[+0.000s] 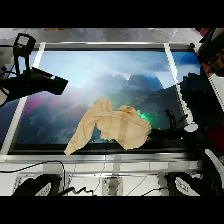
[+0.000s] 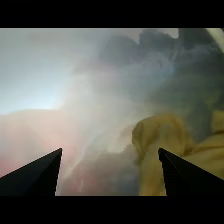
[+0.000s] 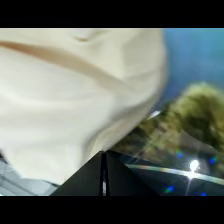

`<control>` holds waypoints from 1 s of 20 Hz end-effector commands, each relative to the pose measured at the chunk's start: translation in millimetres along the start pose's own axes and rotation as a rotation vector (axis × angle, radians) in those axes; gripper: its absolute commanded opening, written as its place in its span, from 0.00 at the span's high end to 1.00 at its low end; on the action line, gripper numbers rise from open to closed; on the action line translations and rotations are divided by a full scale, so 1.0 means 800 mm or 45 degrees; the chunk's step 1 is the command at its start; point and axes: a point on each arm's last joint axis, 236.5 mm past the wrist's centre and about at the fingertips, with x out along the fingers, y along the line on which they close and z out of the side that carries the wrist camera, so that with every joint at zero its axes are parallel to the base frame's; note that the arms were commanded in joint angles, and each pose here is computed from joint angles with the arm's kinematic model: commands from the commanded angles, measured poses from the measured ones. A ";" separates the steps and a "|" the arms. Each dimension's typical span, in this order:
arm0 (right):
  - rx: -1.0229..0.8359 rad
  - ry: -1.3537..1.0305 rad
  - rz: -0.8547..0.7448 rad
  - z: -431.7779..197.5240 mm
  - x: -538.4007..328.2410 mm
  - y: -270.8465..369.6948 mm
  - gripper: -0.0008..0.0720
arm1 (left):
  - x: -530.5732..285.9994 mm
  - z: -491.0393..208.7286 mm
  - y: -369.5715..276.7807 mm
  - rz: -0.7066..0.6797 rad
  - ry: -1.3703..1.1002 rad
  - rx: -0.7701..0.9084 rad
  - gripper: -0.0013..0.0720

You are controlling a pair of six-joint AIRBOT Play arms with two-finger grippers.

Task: Fold the clothes and pants, and hang the long-sleeved shirts on hangers.

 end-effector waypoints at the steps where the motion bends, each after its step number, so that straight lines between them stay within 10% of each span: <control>1: -0.117 -0.134 0.005 0.030 -0.035 0.027 0.97 | 0.000 -0.041 -0.014 -0.063 0.178 -0.003 0.03; 13: -0.284 -0.333 -0.153 0.081 -0.104 0.041 0.97 | -0.004 -0.360 0.031 -0.069 1.128 -0.083 0.17; 20: -0.284 -0.343 -0.157 0.083 -0.105 0.040 0.97 | -0.017 -0.433 -0.047 -0.460 1.280 -0.253 0.19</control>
